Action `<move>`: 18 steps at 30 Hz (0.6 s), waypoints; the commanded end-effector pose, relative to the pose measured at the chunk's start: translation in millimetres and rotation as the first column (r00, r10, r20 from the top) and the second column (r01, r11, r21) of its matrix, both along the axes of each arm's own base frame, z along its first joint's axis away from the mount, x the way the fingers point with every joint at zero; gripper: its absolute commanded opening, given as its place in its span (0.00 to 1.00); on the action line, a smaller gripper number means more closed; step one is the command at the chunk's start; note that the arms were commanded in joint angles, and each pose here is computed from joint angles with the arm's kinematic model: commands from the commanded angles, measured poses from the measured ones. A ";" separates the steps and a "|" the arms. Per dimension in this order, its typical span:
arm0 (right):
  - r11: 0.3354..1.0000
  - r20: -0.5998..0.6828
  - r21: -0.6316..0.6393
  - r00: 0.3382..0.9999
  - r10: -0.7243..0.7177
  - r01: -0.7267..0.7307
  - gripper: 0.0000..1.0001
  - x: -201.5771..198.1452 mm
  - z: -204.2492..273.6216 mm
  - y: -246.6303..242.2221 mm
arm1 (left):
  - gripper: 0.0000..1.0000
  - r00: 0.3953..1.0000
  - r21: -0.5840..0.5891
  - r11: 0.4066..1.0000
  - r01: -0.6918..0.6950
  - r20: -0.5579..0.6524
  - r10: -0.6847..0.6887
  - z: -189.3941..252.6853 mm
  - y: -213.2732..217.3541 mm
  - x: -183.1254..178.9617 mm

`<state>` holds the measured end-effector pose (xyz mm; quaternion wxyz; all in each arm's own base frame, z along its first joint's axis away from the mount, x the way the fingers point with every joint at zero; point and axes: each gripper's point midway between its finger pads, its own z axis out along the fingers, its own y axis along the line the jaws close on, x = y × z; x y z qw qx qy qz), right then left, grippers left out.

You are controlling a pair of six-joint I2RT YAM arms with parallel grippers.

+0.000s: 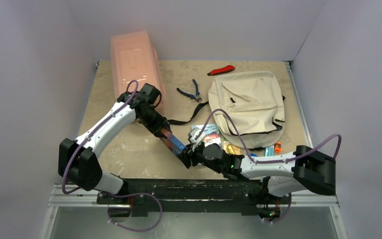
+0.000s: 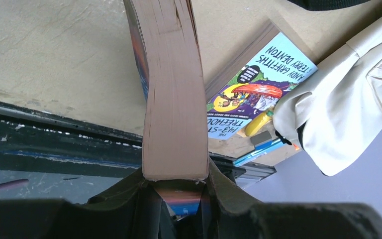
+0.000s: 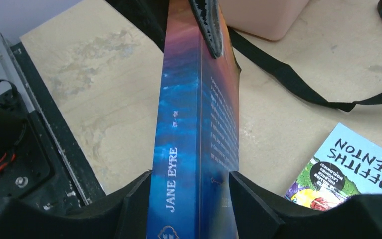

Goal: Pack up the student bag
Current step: Pick up the book from the center of the board.

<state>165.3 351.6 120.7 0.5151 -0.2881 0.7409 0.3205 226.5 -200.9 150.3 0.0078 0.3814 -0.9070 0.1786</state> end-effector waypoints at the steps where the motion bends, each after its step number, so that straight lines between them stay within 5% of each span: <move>1: 0.994 0.000 -0.009 0.994 -0.110 0.110 0.53 19.0 23.7 5.7 | 0.00 0.999 -0.112 0.994 -0.009 0.045 0.014 37.8 -9.2 -4.9; 4: 0.987 0.014 -0.081 0.991 -0.136 0.136 0.29 24.6 20.0 1.5 | 0.00 0.998 -0.117 0.993 -0.001 0.057 0.008 40.7 -10.0 -4.0; 6: 0.978 0.031 -0.113 0.985 -0.172 0.174 0.01 30.4 23.2 -3.3 | 0.02 0.995 -0.129 0.992 0.014 0.096 -0.001 47.2 -11.9 0.8; 11: 0.978 0.072 0.004 0.976 -0.207 0.208 0.00 33.6 73.5 -15.8 | 0.63 0.947 -0.018 0.999 0.046 0.320 -0.037 82.8 7.7 23.7; 14: 0.960 0.062 0.137 0.965 -0.256 0.246 0.00 45.9 119.0 -36.1 | 0.83 0.800 0.068 0.994 0.085 0.590 -0.108 125.0 21.3 48.9; 18: 0.911 -0.006 0.185 0.928 -0.374 0.368 0.00 85.9 149.0 -84.4 | 0.94 0.477 0.133 0.980 0.150 0.858 -0.190 185.9 26.1 60.5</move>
